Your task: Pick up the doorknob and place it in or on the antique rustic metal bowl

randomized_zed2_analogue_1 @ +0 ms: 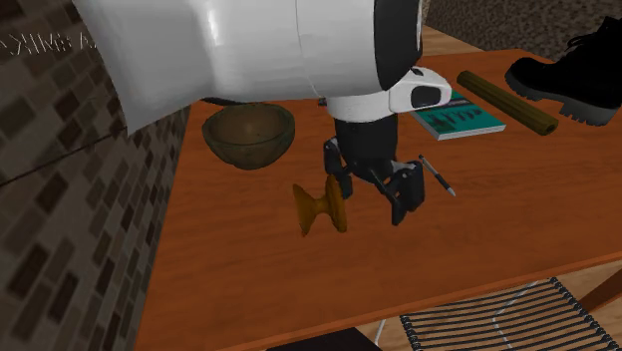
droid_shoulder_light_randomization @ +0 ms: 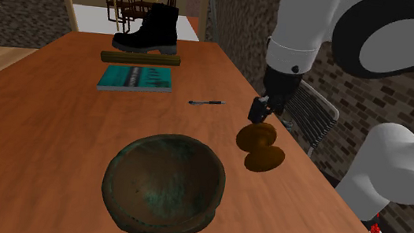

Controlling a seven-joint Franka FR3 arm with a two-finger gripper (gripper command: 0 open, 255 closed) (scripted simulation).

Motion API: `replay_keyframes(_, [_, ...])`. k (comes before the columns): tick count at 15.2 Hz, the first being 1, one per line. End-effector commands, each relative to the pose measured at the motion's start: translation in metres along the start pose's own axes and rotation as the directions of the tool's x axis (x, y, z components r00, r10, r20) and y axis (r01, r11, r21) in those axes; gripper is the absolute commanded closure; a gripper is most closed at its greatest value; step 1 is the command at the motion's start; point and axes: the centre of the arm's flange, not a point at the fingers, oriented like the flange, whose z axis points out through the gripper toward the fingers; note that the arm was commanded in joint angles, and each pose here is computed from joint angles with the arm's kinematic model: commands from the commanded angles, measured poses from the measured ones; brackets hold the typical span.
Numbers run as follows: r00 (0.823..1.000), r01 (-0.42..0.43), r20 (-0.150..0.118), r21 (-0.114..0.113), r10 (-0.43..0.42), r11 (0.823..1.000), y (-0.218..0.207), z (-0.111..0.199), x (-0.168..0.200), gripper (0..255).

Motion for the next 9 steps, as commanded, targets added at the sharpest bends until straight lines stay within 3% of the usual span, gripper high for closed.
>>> replay_keyframes(1, [0.984,-0.028,-0.178,0.03,0.032,0.999,-0.014,-0.046,-0.055,0])
replay_keyframes(6, [0.979,-0.057,-0.197,0.016,0.059,0.998,-0.076,-0.035,-0.085,0])
replay_keyframes(9, [0.979,-0.057,-0.197,0.016,0.059,0.998,-0.076,-0.02,-0.082,0])
